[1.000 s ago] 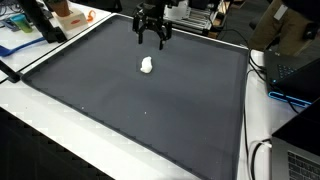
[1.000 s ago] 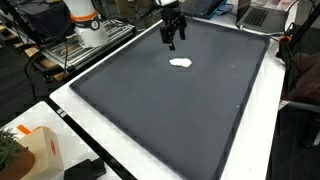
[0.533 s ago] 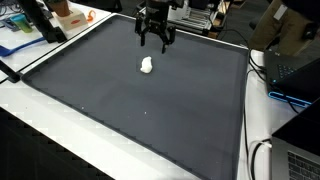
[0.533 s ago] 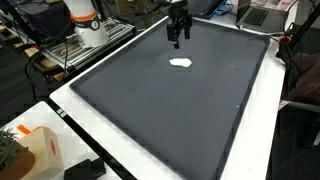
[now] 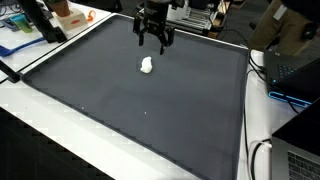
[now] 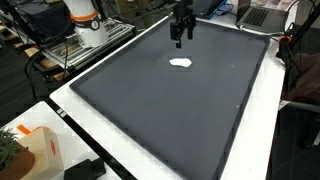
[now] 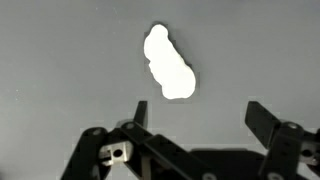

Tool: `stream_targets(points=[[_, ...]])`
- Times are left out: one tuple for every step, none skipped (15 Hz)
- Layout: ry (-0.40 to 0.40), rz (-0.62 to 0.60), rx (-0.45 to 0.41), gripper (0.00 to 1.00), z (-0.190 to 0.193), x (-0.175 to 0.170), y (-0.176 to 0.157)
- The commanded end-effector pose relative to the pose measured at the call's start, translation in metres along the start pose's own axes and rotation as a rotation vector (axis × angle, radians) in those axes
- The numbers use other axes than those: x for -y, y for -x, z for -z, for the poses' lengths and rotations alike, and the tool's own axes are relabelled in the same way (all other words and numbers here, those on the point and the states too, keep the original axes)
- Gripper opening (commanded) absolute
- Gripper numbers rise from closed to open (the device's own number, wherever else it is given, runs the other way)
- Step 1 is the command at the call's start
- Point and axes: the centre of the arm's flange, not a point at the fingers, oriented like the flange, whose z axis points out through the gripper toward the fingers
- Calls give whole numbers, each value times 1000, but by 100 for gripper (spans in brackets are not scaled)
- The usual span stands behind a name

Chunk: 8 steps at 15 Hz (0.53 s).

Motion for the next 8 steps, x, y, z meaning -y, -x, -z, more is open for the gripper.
stream_targets(points=[[0,0,-1,100,0,0,0],[0,0,-1,100,0,0,0],[0,0,-1,100,0,0,0],[11,-8,4,100,4,1,-9],[17,-9,18,100,6,1,-16],[21,-10,37,100,10,1,-23],[23,-16,47,100,13,1,-30],[30,-14,74,100,16,0,-38]])
